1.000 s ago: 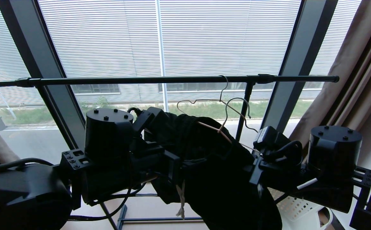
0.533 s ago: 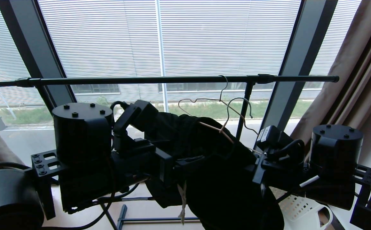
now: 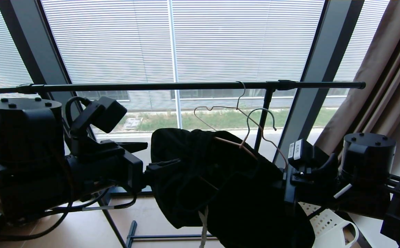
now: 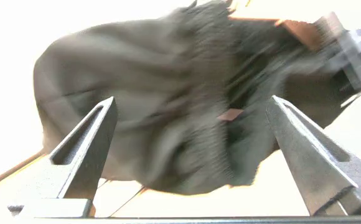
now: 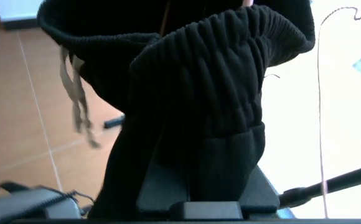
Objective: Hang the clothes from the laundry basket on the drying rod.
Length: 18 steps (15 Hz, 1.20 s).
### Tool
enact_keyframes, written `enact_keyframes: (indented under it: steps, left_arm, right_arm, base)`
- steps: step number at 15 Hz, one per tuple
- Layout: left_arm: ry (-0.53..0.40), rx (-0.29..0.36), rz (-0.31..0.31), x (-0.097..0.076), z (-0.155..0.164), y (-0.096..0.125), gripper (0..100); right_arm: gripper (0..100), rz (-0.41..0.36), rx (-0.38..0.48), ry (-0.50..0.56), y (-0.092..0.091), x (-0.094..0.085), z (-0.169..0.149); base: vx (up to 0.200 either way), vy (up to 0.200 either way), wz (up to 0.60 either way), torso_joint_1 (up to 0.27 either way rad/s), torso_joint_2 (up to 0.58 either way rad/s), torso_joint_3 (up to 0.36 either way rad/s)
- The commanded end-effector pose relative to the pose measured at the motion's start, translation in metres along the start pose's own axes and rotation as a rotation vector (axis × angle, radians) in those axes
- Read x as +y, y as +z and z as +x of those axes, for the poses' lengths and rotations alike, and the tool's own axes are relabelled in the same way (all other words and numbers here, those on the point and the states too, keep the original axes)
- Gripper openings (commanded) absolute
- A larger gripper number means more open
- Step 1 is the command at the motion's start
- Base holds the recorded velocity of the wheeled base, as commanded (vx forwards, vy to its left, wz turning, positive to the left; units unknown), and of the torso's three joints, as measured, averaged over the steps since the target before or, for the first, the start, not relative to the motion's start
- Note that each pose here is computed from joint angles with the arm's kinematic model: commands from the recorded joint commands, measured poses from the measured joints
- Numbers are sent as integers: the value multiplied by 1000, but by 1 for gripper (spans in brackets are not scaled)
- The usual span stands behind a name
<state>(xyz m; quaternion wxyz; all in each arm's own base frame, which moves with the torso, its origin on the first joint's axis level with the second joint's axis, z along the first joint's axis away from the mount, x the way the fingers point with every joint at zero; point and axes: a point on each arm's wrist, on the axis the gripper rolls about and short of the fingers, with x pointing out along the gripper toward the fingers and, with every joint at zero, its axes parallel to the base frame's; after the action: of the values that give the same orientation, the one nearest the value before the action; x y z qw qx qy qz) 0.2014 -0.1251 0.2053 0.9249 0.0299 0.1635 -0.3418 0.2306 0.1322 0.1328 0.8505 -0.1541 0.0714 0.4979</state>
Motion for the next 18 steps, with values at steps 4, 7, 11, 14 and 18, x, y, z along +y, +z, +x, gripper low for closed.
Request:
enact_keyframes:
  steps: [4,7,11,14,18]
  left_arm:
    - [-50,29,161,31,-25,24,100]
    - [-163,42,345,55,-14,15,100]
    - [-247,51,531,64,14,9,100]
    - [-372,86,548,44,35,8,100]
    - [-475,121,575,38,39,0,100]
  right_arm:
    - [0,-108,22,50,-13,3,-5]
    - [0,-142,39,66,-19,7,-5]
    - [0,-154,21,123,-21,11,-7]
    - [0,-170,14,143,-21,15,-8]
    - [0,-175,5,170,-20,20,-7]
  base:
    - [0,0,0,0,0,0]
    - [0,0,0,0,0,0]
    - [0,0,0,0,0,0]
    - [0,0,0,0,0,0]
    - [0,0,0,0,0,0]
